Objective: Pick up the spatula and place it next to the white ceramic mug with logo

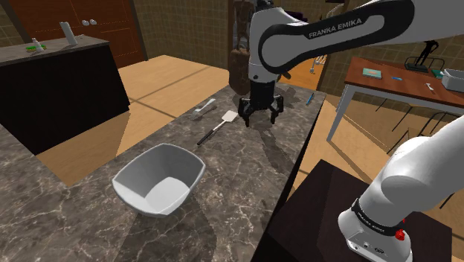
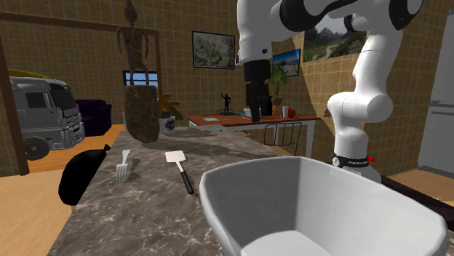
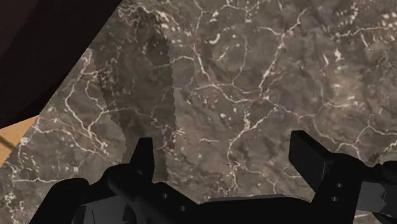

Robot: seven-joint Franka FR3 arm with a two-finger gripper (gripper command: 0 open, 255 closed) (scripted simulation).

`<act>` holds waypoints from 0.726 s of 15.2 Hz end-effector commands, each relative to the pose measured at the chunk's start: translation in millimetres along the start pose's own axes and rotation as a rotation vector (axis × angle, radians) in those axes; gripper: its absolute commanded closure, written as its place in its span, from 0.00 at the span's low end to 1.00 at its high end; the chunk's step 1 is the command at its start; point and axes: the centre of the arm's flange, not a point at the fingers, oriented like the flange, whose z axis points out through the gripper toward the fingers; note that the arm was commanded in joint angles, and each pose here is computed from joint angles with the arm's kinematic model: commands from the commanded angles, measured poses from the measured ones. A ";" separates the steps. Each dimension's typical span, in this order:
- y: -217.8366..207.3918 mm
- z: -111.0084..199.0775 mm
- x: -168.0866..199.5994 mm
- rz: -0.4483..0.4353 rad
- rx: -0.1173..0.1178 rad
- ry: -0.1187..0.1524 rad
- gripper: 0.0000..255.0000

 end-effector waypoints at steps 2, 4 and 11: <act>-29.7 11.9 25.9 0.118 0.016 0.003 0.00; -46.2 19.2 43.3 0.192 0.025 0.005 0.00; -93.4 43.5 113.3 0.454 0.056 0.012 0.00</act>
